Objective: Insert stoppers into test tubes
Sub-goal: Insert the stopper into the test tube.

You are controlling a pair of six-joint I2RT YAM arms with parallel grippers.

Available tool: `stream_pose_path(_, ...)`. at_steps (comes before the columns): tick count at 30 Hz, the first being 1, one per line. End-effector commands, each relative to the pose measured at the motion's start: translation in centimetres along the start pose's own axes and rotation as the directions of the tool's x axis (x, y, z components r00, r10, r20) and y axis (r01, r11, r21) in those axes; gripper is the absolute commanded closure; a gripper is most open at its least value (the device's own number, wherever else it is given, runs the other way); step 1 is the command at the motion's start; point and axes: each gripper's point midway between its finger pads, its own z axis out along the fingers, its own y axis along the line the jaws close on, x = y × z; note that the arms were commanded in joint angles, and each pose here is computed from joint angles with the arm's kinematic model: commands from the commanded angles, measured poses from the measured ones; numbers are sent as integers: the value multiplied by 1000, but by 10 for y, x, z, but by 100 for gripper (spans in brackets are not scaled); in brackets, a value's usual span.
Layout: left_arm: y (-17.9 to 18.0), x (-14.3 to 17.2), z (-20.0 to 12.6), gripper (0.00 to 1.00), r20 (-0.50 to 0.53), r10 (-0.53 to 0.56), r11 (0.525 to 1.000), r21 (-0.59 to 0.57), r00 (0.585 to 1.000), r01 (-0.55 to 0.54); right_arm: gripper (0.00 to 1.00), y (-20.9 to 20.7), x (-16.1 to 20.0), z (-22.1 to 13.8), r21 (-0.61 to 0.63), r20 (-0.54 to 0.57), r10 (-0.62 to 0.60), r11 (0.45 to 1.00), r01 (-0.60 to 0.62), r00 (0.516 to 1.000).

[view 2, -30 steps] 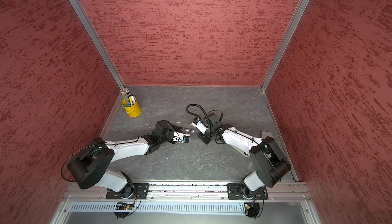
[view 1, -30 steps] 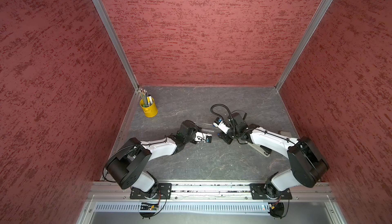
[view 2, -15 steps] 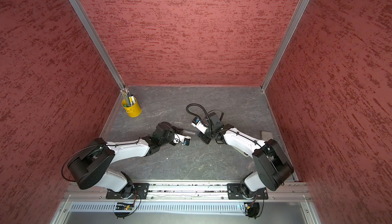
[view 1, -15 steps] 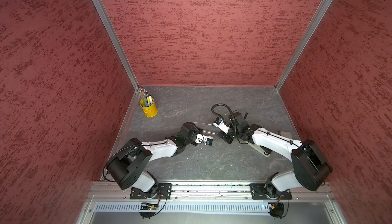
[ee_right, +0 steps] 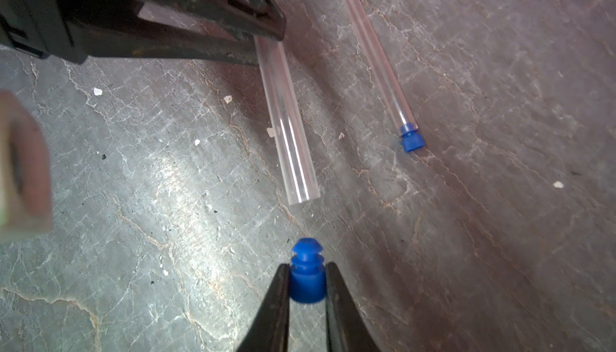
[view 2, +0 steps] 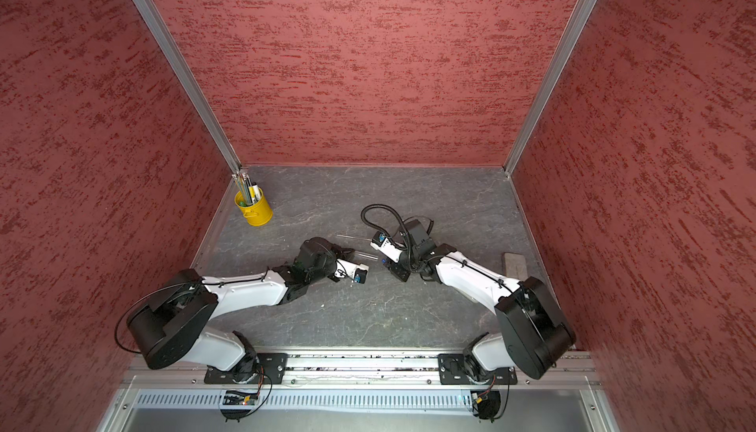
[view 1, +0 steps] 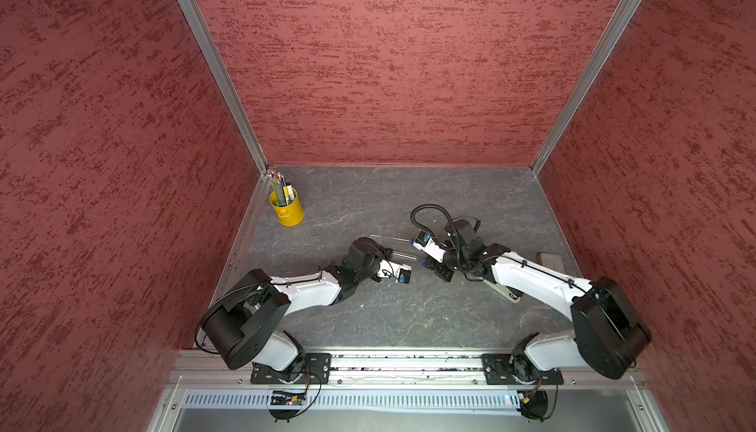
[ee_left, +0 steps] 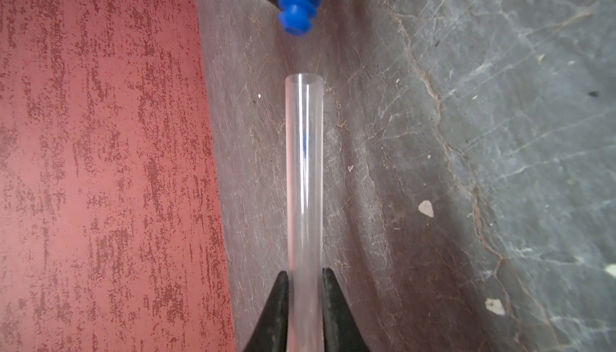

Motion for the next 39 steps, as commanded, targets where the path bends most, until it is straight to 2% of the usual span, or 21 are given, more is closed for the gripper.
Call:
stream_pose_path(1,3,-4,-2,82,3,22,999,-26,1000,-22,79,5,-2,-3,-11,10,-34,999,34,999)
stream_pose_path(39,9,-18,-10,82,41,35,996,-82,999,-32,78,12,-3,-5,-11,14,-77,997,77,997)
